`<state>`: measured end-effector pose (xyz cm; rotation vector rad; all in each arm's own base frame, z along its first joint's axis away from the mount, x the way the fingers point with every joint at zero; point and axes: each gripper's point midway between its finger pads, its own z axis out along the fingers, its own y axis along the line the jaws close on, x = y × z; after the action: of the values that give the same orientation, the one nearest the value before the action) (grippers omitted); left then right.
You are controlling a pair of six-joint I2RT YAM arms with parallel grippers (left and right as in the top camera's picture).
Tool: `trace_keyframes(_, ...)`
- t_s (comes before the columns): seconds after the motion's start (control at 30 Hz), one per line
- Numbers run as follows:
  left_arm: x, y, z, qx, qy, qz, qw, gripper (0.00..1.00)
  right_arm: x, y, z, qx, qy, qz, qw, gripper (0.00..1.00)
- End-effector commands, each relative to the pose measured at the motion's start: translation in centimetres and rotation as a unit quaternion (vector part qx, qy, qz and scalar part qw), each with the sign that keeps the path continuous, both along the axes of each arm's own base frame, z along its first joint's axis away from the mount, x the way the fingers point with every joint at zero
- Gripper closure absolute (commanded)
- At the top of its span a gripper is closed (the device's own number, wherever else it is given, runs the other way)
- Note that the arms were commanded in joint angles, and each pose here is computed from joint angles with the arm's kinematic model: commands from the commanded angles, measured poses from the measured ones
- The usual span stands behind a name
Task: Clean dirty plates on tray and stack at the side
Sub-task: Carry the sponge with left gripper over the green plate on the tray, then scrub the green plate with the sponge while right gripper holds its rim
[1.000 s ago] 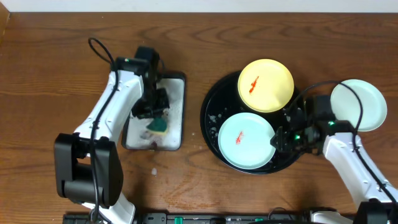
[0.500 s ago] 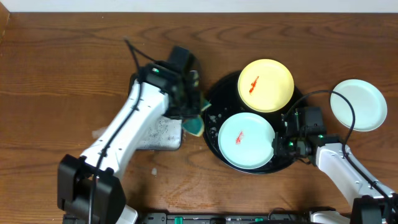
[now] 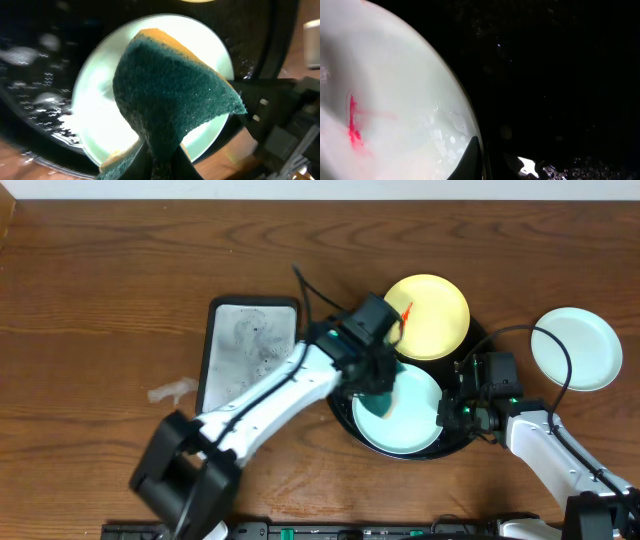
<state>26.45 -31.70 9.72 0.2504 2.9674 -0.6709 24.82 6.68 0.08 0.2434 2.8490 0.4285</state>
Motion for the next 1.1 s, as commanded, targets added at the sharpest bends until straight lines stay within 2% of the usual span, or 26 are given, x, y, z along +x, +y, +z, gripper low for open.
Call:
trace_keyframes(0.0,-1.5,-1.4,-3.6,0.019,0.044,0.016,0.999,0.92,-0.7,-0.9,-1.1,-0.024,0.023,-0.023,0.999,0.99)
trace_keyframes(0.27,-3.9,-4.6,-9.8,0.030,0.095,0.006,0.995,0.92,-0.8,-0.9,-1.1,-0.023,0.025,-0.026,0.999,0.99)
trace_keyframes(0.37,-4.1,-3.5,-11.5,0.060,0.101,0.004,0.993,0.92,-0.8,-0.9,-1.2,-0.023,0.026,-0.026,0.999,0.99)
trace_keyframes(0.47,-2.5,0.8,-12.4,0.158,0.060,0.036,0.985,0.93,-0.8,-0.9,-1.2,-0.024,0.026,-0.026,0.999,0.99)
trace_keyframes(0.57,-0.1,6.4,-12.2,0.280,-0.005,0.068,0.958,0.93,-0.8,-0.9,-1.2,-0.024,0.026,-0.026,0.999,0.99)
trace_keyframes(0.6,0.8,8.5,-11.8,0.325,-0.034,0.076,0.942,0.93,-0.8,-0.9,-1.2,-0.024,0.026,-0.026,0.999,0.99)
trace_keyframes(0.67,2.1,11.1,-10.9,0.382,-0.072,0.080,0.918,0.93,-0.8,-0.9,-1.2,-0.024,0.027,-0.026,0.999,0.99)
trace_keyframes(0.73,2.6,11.9,-10.6,0.400,-0.085,0.063,0.910,0.93,-0.8,-0.9,-1.2,-0.024,0.027,-0.026,0.999,0.99)
trace_keyframes(0.8,2.7,11.8,-10.6,0.397,-0.085,0.055,0.912,0.93,-0.8,-0.9,-1.2,-0.024,0.026,-0.026,0.999,0.99)
trace_keyframes(0.9,1.9,9.9,-11.5,0.350,-0.053,0.053,0.934,0.93,-0.9,-0.9,-1.2,-0.024,0.027,-0.026,0.999,0.99)
trace_keyframes(0.97,0.7,7.1,-12.2,0.281,-0.007,0.047,0.959,0.93,-0.9,-0.9,-1.2,-0.024,0.028,-0.026,0.999,0.99)
trace_keyframes(1.07,-1.3,1.4,-12.1,0.137,0.071,0.023,0.988,0.93,-0.9,-0.9,-1.2,-0.024,0.028,-0.026,0.999,0.99)
